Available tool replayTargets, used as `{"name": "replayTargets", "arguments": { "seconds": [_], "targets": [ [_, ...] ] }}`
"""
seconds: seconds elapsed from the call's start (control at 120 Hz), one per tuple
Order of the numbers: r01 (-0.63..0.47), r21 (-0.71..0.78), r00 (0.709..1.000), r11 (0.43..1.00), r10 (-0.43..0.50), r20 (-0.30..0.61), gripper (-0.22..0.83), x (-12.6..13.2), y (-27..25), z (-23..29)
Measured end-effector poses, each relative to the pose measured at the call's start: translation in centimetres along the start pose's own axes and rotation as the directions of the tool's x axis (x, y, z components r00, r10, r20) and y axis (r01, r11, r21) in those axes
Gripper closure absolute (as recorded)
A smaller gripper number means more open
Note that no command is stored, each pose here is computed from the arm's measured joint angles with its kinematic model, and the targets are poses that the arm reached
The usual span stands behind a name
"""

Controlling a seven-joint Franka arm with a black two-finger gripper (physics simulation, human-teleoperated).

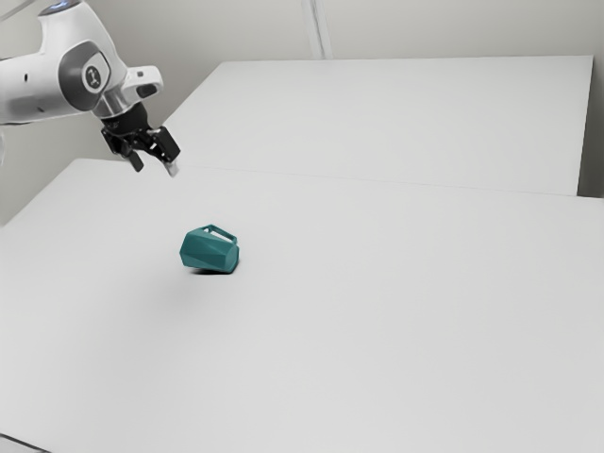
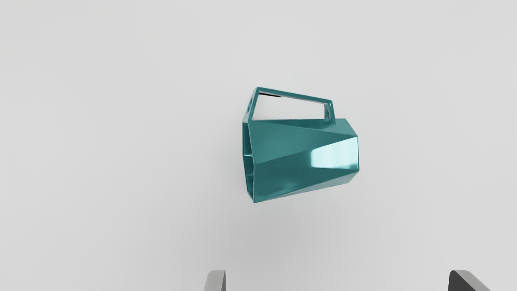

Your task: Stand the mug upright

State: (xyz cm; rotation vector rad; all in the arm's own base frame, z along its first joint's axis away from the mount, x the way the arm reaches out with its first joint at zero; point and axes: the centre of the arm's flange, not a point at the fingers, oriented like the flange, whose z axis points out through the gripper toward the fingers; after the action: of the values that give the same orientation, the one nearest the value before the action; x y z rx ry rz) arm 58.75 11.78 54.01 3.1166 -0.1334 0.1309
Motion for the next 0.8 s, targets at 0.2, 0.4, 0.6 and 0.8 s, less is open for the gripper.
{"name": "replayTargets", "arguments": {
  "seconds": [0.2,0.4,0.6,0.8],
  "targets": [
    [0.056,-0.092,0.998,0.994,-0.057,-0.011,0.0,-1.8,-1.5,1.0],
    [0.234,-0.27,0.971,0.934,-0.239,0.013,0.0,-6.2,-9.0,5.5],
    [0.252,-0.387,0.968,0.887,-0.236,0.088,0.0,-6.5,-11.3,12.8],
    [0.16,-0.451,0.987,0.878,-0.154,0.049,0.0,-2.9,-14.4,15.9]
  ]
}}
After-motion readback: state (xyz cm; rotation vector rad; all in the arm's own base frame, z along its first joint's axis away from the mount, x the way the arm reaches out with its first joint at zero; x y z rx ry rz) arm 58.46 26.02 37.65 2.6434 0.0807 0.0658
